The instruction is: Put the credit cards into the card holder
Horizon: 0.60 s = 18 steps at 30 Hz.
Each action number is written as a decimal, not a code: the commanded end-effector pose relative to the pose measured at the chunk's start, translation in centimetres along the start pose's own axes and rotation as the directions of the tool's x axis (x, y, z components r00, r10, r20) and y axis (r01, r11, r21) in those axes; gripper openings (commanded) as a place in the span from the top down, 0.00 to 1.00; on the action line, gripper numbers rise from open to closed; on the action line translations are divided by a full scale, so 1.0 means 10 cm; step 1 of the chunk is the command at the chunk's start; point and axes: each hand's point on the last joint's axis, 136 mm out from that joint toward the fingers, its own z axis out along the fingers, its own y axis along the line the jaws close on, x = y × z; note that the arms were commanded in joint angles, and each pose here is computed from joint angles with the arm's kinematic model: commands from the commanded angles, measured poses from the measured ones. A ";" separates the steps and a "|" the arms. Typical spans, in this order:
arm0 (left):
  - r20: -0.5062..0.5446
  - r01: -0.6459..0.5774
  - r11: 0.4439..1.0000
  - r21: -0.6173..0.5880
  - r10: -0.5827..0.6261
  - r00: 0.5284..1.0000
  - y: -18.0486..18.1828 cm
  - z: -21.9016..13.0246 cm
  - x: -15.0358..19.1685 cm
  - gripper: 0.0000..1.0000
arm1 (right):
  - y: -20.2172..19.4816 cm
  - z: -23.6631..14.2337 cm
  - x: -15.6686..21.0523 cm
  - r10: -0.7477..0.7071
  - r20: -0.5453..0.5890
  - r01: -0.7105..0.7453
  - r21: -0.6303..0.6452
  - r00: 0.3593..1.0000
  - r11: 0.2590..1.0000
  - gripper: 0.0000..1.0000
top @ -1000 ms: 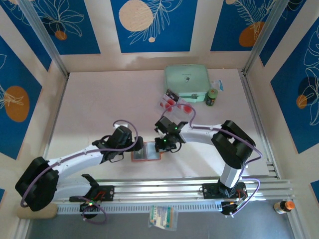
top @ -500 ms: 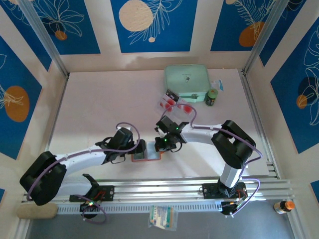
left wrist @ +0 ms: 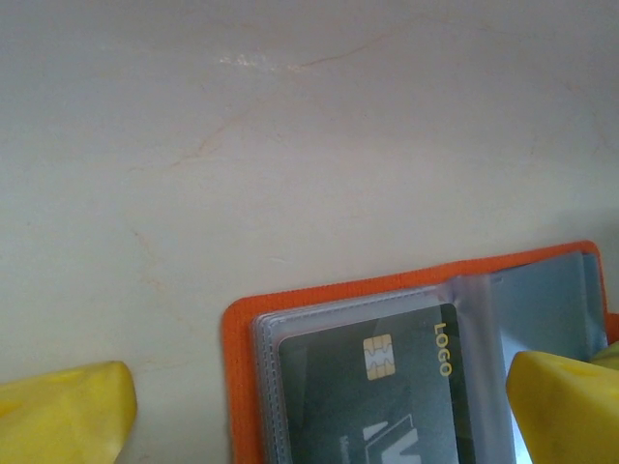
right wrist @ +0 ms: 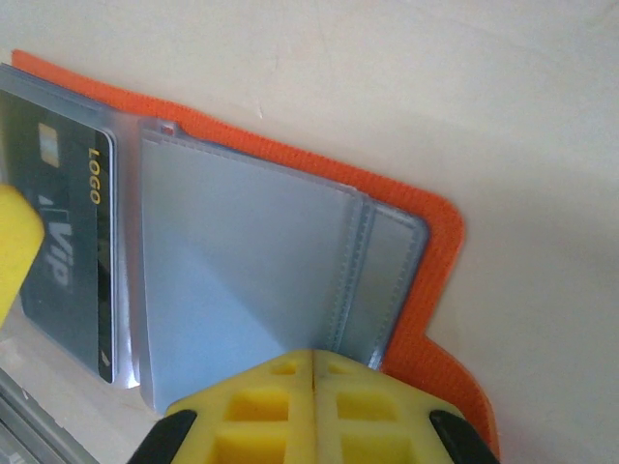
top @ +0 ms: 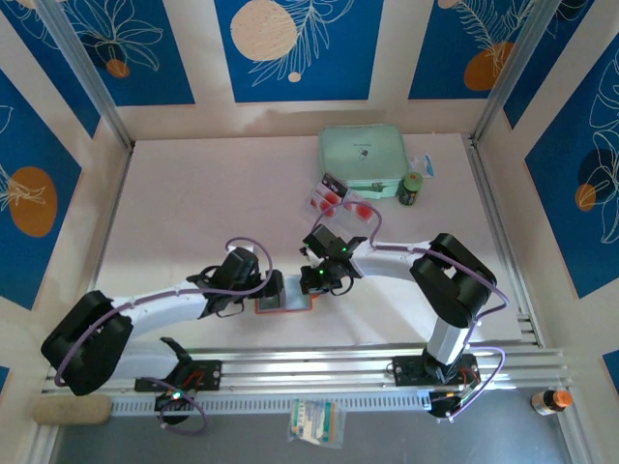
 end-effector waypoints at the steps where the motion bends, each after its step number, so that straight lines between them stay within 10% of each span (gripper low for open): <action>1: -0.025 0.006 0.989 0.147 -0.003 1.000 -0.37 0.04 0.02 0.00 | -0.31 0.16 0.25 0.043 -0.076 -0.035 0.098 0.996 0.995 1.00; 18: -0.016 -0.020 0.989 0.146 0.023 1.000 -0.55 0.00 0.00 0.00 | -0.29 0.19 0.26 0.038 -0.073 -0.032 0.074 0.997 0.997 1.00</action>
